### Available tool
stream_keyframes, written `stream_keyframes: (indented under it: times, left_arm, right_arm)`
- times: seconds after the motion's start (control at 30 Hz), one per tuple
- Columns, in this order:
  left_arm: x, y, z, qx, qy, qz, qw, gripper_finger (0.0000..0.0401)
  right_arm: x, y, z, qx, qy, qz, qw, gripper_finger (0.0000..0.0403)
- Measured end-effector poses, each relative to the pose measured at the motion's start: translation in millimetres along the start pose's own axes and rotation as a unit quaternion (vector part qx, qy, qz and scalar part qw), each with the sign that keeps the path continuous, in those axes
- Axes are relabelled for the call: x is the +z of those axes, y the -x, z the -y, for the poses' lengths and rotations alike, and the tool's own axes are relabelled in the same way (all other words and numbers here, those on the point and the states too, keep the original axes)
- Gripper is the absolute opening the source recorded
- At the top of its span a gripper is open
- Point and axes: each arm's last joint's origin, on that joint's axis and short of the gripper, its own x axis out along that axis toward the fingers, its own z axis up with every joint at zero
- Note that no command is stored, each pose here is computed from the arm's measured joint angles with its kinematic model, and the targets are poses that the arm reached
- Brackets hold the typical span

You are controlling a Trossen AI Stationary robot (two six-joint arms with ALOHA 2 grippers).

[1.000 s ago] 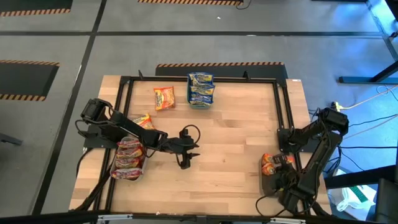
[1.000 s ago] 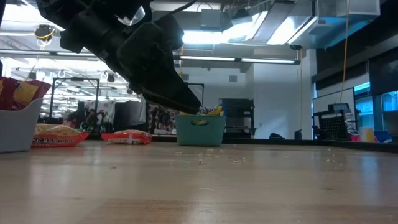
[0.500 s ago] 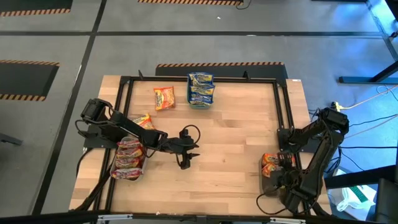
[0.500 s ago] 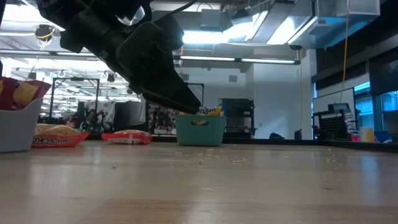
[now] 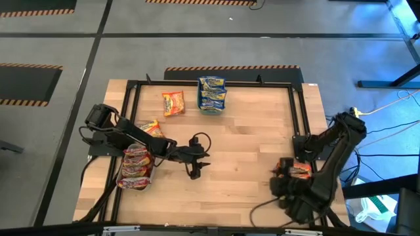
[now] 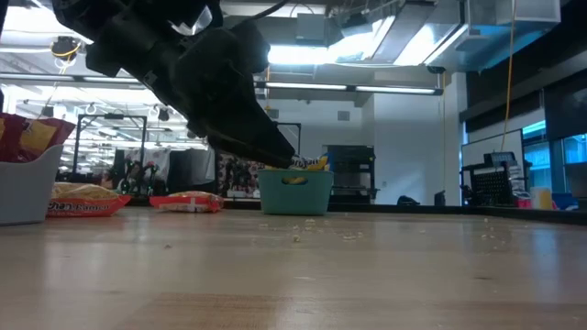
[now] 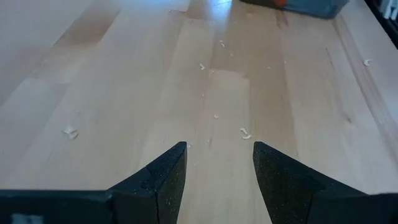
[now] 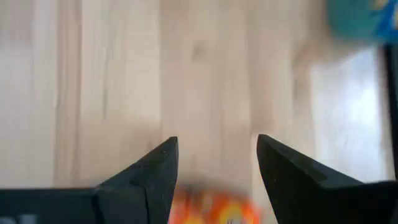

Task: Sort Maruchan noodles
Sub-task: Put the orange noodle pack into the black bin

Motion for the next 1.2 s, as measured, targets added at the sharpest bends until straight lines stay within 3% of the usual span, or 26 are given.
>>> stream_keyframes:
  times: [0.1,0.2,0.33,0.47,0.6,0.87,1.03,1.2]
  left_arm:
    - [7.1,9.9,-1.4,0.004,0.017,-0.001,1.0,0.018]
    - [19.7,29.5,-6.0,0.03,0.022,-0.022,0.999,0.018]
    - [35.6,58.9,-26.0,0.12,0.039,-0.031,0.991,0.018]
    - [44.7,80.8,-59.1,0.221,0.07,-0.036,0.972,0.018]
    - [48.9,86.8,-93.5,0.27,0.106,-0.048,0.956,0.018]
    - [41.2,87.3,-164.3,0.346,0.172,-0.104,0.916,0.018]
    - [39.3,94.2,-195.0,0.385,0.192,-0.107,0.896,0.018]
    - [35.8,97.7,-216.4,0.409,0.212,-0.109,0.881,0.018]
  right_arm:
    - [13.4,-15.1,0.3,-0.017,-0.016,0.066,0.998,0.02]
    - [21.8,-41.0,1.9,-0.02,-0.027,0.088,0.996,0.02]
    - [28.4,-87.5,10.8,-0.013,-0.085,0.101,0.991,0.02]
    - [29.0,-134.5,22.2,0.018,-0.145,0.136,0.98,0.02]
    - [30.9,-163.8,38.4,0.053,-0.185,0.167,0.967,0.02]
    - [33.8,-177.9,54.5,0.051,-0.205,0.178,0.961,0.02]
    - [34.0,-178.2,56.1,0.01,-0.172,0.191,0.966,0.02]
    - [34.5,-179.1,58.0,0.003,-0.167,0.191,0.967,0.02]
